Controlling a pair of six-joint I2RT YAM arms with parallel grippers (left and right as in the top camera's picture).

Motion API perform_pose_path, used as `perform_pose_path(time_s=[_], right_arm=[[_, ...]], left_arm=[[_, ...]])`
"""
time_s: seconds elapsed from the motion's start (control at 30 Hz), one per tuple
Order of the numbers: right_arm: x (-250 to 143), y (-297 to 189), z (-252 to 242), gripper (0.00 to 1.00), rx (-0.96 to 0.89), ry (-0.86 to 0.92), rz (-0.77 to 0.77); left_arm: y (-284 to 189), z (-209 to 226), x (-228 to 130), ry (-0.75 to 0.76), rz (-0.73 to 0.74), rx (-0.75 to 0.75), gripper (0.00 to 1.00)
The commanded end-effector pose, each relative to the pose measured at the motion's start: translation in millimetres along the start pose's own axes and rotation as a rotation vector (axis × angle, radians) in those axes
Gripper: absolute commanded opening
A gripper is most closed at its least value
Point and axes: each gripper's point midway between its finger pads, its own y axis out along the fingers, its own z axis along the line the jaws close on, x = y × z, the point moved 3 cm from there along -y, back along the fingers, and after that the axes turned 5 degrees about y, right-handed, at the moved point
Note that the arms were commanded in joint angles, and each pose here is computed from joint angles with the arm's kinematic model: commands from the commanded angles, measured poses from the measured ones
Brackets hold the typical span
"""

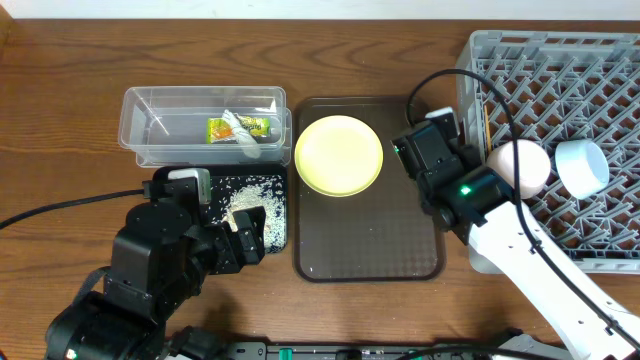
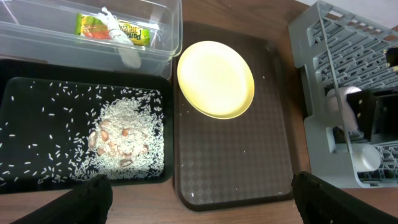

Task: Sort waste into correct bins and load items into the dishwasher rack
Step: 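Carry the blue bowl with the right gripper and lower it into the rack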

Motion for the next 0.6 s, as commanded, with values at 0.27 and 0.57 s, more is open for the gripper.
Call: perform_pose_path(time_s=[0.27,0.57], right_arm=[[-4,-4,-2,0.01,0.303,0.461,0.149],[-13,33,-168,0.01,0.089,0.977,0.087]], left_arm=[[-2,-1,2,0.009,-0.010,0.002,0.95],[-2,-1,2,0.009,-0.010,0.002,0.95]])
